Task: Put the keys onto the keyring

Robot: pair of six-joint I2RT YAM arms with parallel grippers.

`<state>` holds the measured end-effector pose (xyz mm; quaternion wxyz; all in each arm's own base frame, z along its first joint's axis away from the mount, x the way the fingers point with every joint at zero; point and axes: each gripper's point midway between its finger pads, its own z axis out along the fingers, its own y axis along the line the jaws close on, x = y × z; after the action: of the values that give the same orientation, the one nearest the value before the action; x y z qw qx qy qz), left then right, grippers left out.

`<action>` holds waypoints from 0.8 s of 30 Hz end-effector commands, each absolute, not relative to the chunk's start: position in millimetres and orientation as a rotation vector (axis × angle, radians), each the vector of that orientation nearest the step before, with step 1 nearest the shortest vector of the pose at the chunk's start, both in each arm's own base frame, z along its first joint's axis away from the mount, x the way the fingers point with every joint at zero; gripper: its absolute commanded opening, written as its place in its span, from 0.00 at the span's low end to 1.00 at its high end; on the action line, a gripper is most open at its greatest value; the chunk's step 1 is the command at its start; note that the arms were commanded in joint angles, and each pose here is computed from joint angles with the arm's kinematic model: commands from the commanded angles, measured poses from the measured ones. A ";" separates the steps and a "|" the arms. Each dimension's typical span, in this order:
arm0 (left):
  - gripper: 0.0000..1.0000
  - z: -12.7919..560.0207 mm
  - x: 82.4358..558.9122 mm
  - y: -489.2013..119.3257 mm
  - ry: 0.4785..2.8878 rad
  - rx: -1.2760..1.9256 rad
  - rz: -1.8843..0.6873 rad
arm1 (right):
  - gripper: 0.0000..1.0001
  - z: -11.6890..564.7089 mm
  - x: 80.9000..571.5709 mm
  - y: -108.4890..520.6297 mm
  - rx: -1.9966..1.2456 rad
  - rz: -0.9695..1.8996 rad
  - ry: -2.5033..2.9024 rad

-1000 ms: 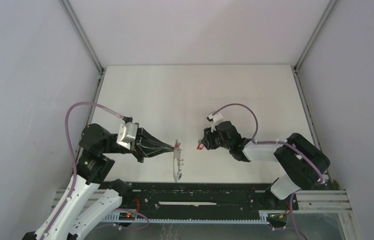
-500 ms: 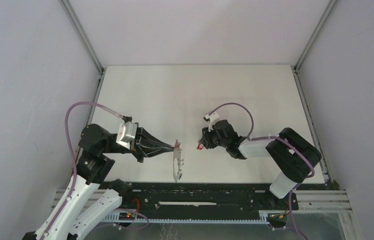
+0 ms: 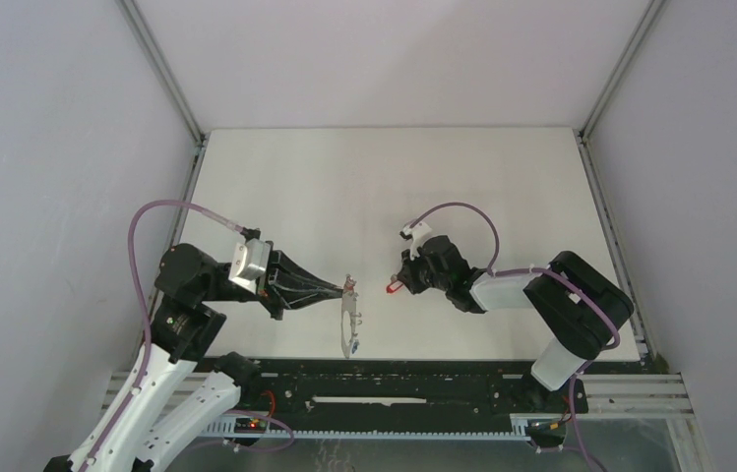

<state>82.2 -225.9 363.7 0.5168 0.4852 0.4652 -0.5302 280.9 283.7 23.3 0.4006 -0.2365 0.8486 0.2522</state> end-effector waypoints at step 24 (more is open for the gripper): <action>0.00 387.8 81.9 -226.0 1.067 1.140 -1.280 | 0.00 246.4 196.3 292.9 -1.075 0.851 1.286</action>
<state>82.5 -226.7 364.4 0.5113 0.4799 0.4695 -0.5366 233.3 290.5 211.0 0.5723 -0.3733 0.6374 0.3561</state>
